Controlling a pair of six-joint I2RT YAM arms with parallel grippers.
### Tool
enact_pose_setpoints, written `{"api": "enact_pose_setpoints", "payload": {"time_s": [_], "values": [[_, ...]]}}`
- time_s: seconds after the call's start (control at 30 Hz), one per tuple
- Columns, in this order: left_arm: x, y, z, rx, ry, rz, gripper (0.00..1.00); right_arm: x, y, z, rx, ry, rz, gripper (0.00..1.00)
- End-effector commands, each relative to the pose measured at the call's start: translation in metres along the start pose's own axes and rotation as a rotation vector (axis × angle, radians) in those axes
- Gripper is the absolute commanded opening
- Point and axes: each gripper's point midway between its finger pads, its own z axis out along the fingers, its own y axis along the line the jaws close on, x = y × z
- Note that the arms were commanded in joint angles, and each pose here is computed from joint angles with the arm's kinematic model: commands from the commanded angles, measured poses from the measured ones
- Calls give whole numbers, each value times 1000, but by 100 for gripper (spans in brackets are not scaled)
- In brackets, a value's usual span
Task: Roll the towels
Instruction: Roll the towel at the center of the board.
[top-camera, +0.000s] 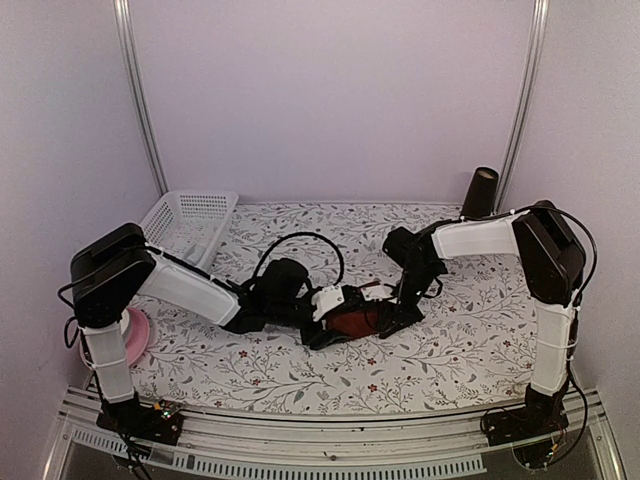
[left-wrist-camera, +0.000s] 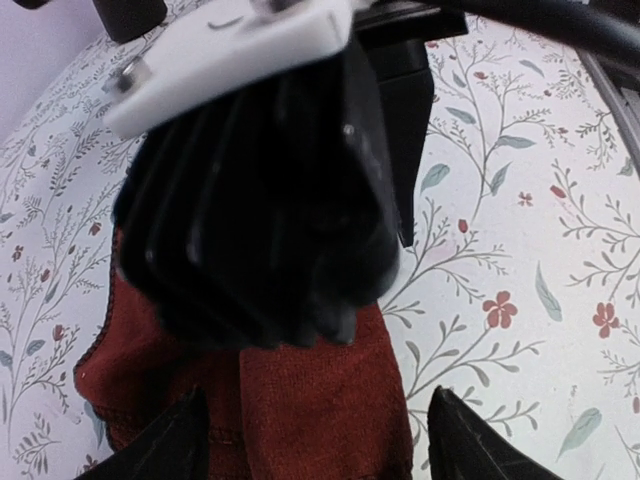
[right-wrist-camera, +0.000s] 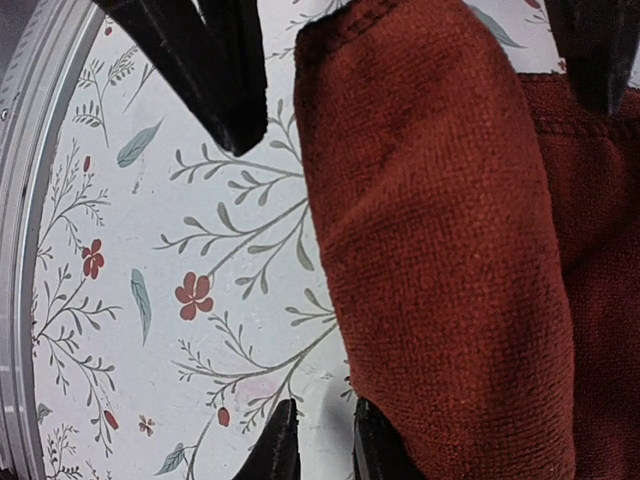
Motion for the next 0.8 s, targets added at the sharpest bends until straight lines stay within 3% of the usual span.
{"api": "enact_pose_setpoints", "payload": {"time_s": [0.0, 0.33, 0.47, 0.6, 0.67, 0.77], "values": [[-8, 8, 2, -50, -15, 38, 72, 0, -12, -4, 37, -10, 48, 18], [2, 11, 12, -47, 41, 11, 60, -1, -14, -7, 52, -26, 49, 23], [22, 8, 24, 15, 99, -46, 45, -1, -16, -9, 67, -25, 43, 23], [24, 9, 23, 85, 88, -128, 18, -3, -18, -14, 109, -38, 7, 26], [21, 10, 20, 123, 70, -164, 12, -3, -19, -16, 137, -42, -16, 28], [14, 8, 16, 193, 36, -227, 9, -4, -18, -20, 193, -58, -73, 33]]}}
